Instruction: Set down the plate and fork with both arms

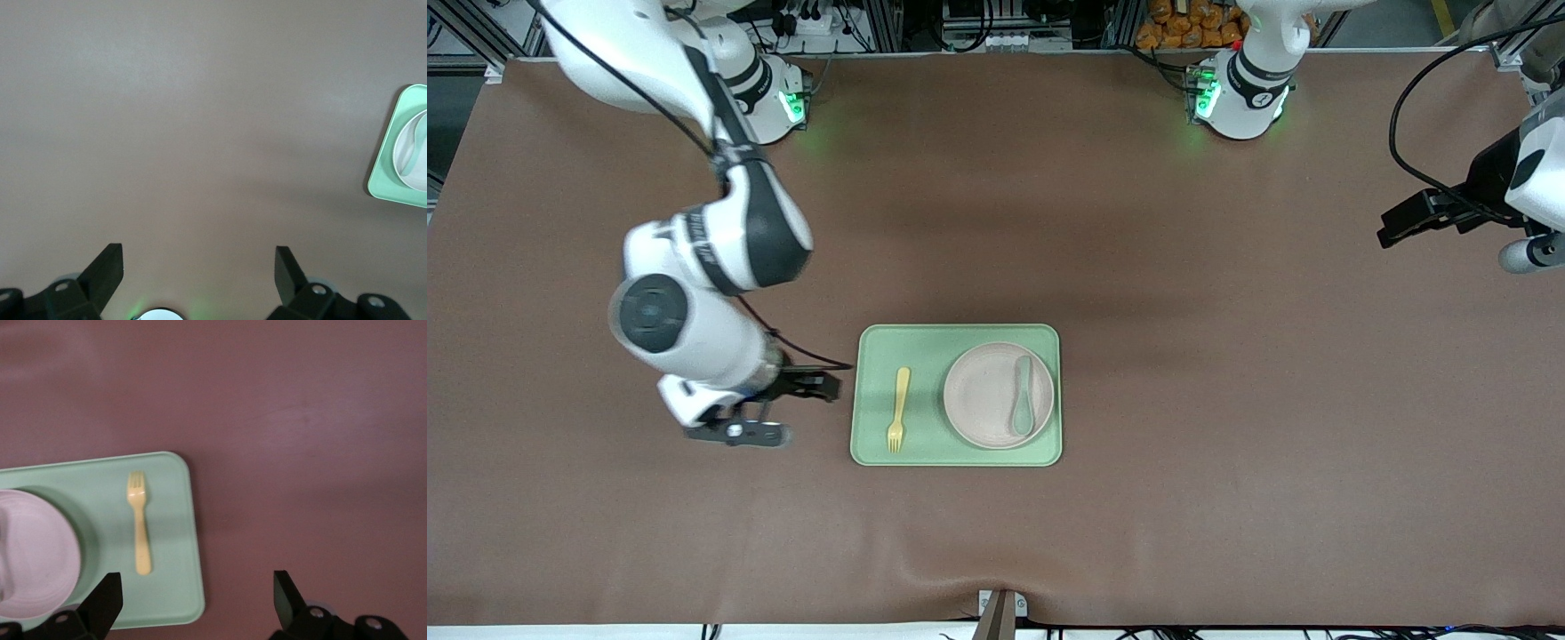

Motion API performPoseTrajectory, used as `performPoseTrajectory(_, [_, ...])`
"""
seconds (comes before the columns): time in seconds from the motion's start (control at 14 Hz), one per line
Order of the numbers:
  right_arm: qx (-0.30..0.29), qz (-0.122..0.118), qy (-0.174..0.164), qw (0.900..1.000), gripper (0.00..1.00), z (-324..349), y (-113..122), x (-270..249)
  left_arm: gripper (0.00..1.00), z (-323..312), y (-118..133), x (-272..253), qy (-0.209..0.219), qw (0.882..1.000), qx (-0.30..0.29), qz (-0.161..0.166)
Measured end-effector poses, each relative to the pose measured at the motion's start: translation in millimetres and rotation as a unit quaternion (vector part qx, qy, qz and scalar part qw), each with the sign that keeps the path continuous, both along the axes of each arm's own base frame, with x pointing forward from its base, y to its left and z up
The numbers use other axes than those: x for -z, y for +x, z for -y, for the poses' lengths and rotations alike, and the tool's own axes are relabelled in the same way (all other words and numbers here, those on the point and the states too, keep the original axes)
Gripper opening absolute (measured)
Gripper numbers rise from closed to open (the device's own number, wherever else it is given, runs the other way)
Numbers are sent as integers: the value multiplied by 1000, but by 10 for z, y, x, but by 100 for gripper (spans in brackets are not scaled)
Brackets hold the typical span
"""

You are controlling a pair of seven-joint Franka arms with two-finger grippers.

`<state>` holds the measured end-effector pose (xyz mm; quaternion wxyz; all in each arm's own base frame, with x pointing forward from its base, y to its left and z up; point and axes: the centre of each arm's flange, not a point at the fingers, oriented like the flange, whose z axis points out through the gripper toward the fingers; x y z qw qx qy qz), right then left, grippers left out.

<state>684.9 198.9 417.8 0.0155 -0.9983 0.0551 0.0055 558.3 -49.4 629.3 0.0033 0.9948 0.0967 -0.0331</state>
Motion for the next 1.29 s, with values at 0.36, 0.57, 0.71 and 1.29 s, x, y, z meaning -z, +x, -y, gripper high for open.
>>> performPoseTrajectory(0.36, [-26,-13,4,1000,100,1327,-106,-814,100,-6,0,4,0,1000,-1,0])
performPoseTrajectory(0.57, [-33,-15,8,999,100,1704,-379,-1317,100,-7,0,5,0,1000,-1,-1])
performPoseTrajectory(0.71, [-38,-18,11,999,100,1826,-665,-1566,100,-8,0,7,0,1000,-1,-1])
performPoseTrajectory(1.29, [-38,-1,11,999,100,1932,-1752,-1968,100,-9,0,14,0,1000,-1,-1])
